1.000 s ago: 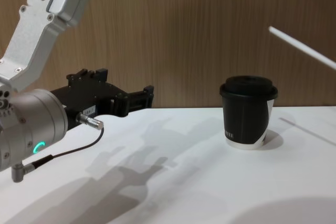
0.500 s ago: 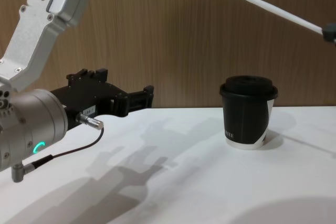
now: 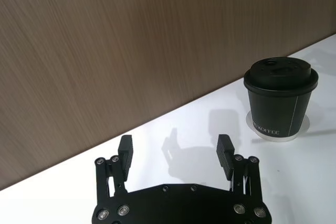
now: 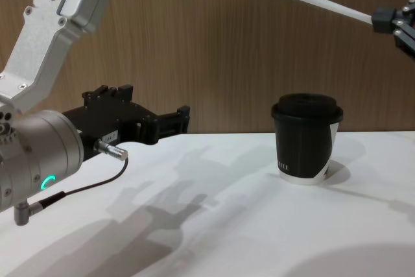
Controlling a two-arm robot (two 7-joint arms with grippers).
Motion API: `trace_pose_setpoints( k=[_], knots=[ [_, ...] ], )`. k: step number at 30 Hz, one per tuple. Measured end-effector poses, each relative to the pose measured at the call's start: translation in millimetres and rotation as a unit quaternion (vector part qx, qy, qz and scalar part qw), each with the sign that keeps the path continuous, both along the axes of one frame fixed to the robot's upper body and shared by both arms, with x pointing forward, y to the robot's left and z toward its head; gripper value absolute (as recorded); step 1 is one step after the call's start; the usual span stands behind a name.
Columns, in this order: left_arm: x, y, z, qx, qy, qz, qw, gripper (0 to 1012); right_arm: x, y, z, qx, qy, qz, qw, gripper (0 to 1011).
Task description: Pick up the straw with one hand, pass it to the other hand, and insert it into the cup.
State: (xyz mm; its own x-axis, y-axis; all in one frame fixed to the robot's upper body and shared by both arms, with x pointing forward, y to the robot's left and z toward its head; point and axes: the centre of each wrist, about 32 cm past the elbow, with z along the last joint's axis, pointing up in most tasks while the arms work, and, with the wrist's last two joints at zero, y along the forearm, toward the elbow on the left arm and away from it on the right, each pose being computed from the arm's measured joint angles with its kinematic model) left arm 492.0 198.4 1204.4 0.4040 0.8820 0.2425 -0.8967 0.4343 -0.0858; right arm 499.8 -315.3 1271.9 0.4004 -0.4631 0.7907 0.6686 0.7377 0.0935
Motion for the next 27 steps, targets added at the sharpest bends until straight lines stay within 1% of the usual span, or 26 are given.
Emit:
trace_pose_setpoints(
  k=[2,7,12,18,19,21,22,23,25,27],
  knots=[
    [0.0,0.0,0.0,0.0,0.0,0.0,1.0,1003,1.6,-0.4,2.6,-0.006,-0.004,0.014,0.9999,0],
    [-1.1,1.0,1.0,0.0,0.0,-0.003,1.0,1003,4.3,-1.4,6.9,-0.018,-0.011,0.037,0.9991,0],
    [-3.9,4.5,4.3,-0.004,0.001,-0.016,0.9999,1003,6.0,-1.9,9.9,-0.026,-0.016,0.051,0.9982,0],
    [-10.0,12.0,12.0,-0.012,0.004,-0.043,0.999,1003,7.4,-2.2,12.4,-0.033,-0.02,0.064,0.9972,0],
    [-11.6,14.1,14.3,-0.015,0.006,-0.053,0.9985,1003,7.7,-2.5,12.9,-0.034,-0.021,0.066,0.997,0],
    [-13.7,16.4,16.7,-0.017,0.006,-0.061,0.998,1003,8.0,-2.6,13.4,-0.035,-0.021,0.068,0.9968,0],
    [-15.5,18.6,18.8,-0.021,0.007,-0.071,0.9972,1003,8.1,-2.6,13.6,-0.036,-0.022,0.069,0.9967,0],
    [-16.4,19.8,19.9,-0.021,0.007,-0.074,0.997,1003,8.3,-2.6,13.8,-0.037,-0.022,0.071,0.9965,0],
    [-19.3,23.5,23.5,-0.028,0.009,-0.09,0.9955,1002,8.5,-2.8,14.4,-0.039,-0.023,0.073,0.9963,0],
    [-21.4,26.4,26.3,-0.032,0.009,-0.099,0.9945,1003,8.6,-2.8,14.6,-0.039,-0.023,0.074,0.9962,0]
  ],
)
